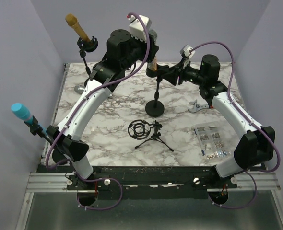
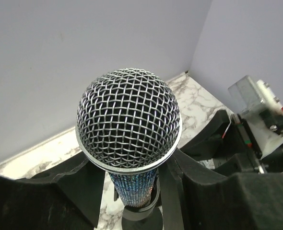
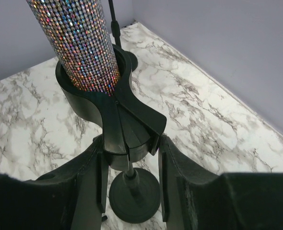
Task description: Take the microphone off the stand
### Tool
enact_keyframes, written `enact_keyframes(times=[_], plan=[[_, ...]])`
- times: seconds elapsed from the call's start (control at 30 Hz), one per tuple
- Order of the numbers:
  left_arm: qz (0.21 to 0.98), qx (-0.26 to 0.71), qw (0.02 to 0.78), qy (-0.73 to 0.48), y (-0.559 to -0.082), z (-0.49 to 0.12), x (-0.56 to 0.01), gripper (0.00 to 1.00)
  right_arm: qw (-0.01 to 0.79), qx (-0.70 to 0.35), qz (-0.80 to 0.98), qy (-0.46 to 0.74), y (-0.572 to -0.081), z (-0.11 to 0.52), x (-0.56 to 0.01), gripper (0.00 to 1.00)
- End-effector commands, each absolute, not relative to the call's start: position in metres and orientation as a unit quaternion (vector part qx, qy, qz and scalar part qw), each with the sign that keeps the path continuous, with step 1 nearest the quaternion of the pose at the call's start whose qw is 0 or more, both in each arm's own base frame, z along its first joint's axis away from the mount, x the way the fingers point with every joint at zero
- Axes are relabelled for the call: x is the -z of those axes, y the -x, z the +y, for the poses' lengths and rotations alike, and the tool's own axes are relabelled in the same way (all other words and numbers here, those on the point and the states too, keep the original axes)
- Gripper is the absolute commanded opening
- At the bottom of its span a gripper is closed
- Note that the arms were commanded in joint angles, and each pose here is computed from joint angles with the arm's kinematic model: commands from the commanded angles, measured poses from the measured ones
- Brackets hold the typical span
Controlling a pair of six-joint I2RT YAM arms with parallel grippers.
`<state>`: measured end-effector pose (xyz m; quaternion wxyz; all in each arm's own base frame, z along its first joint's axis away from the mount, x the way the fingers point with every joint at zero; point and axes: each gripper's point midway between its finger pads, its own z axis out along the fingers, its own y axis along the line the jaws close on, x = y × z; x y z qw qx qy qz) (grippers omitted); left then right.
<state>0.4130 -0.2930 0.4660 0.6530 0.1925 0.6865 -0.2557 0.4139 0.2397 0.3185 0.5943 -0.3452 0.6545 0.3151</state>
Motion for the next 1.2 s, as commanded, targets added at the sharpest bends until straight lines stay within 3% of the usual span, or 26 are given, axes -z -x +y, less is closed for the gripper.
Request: enact_keyframes(times=[0.0,0.27,0.53,0.9,1.03,1.17], plan=[[0.602,0.226,0.746,-0.175,-0.401,-0.283,-0.558,0.0,0.564,-0.3,0.7,0.319,-0.423,0.225,-0.288,0.01],[0.596,0.218,0.754,-0.171,-0.396,-0.292,-0.573,0.0,0.563,-0.285,0.709,0.315,-0.428,0.222,-0.281,0.01],[0.548,0.212,0.796,-0.143,-0.339,-0.245,-0.631,0.0,0.548,-0.272,0.731,0.304,-0.431,0.217,-0.267,0.01],[0.599,0.234,0.756,-0.124,-0.292,-0.206,-0.564,0.0,0.554,-0.264,0.734,0.291,-0.43,0.212,-0.272,0.04],[0.624,0.197,0.747,-0.117,-0.292,-0.19,-0.528,0.0,0.552,-0.268,0.736,0.286,-0.428,0.212,-0.275,0.11],[0.668,0.174,0.717,-0.097,-0.303,-0.177,-0.489,0.0,0.554,-0.273,0.734,0.281,-0.425,0.213,-0.281,0.4]])
